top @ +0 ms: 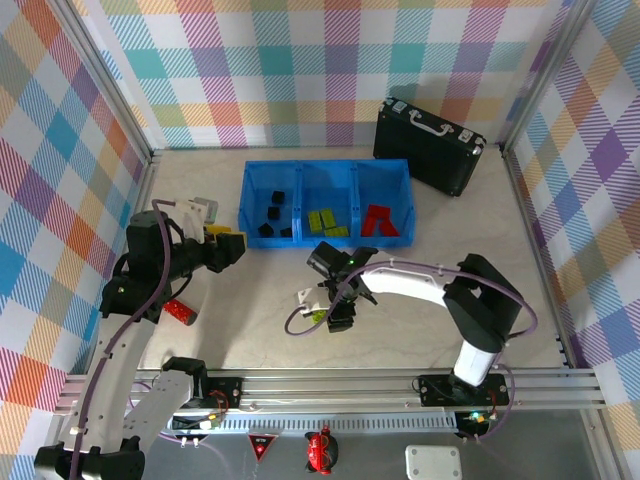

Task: Sort the legos into containers by color
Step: Pick up the lego from the bottom-center of the table.

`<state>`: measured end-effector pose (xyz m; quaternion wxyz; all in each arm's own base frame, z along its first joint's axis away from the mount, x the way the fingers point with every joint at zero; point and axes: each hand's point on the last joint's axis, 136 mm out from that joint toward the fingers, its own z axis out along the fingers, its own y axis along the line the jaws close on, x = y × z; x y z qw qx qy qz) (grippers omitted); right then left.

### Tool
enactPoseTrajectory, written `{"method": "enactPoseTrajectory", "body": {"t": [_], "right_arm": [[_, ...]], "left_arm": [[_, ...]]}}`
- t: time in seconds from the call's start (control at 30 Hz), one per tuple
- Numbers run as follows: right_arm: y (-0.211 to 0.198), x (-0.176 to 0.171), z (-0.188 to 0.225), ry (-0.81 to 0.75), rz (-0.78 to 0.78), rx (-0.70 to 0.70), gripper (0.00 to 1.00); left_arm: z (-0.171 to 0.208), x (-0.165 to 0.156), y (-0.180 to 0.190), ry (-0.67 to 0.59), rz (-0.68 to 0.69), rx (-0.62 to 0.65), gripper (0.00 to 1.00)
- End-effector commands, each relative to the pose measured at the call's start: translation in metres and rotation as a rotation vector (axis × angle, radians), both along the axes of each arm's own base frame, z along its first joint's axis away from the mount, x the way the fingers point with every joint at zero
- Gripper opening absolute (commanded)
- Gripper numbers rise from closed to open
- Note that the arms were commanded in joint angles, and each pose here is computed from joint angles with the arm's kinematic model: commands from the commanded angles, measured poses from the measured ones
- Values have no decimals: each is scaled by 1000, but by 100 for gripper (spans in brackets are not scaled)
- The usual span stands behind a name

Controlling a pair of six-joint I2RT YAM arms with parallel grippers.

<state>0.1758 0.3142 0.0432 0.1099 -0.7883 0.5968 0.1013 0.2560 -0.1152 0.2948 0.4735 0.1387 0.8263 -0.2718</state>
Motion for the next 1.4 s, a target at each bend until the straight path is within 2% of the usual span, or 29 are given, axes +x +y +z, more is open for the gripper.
{"method": "enactPoseTrajectory", "body": {"t": [0.0,0.37,0.7,0.97,1.13,1.37], "right_arm": [[16,6,-1,-25,65,21,69],[11,1,-24,28,74,-41,61],[10,0,-23,37,60,-46,45],[12,0,-14,31,47,-28,38],[11,-2,-4,36,30,-8,38],[19,2,19,80,-82,77,36]], "left_arm": [[0,3,4,-19,10,23,51],[-3,7,7,-6,26,36,51],[-2,6,7,-11,29,39,51],[-2,6,8,-12,33,42,51],[-2,5,8,-15,33,41,51],[-1,5,9,-16,40,42,51]]}}
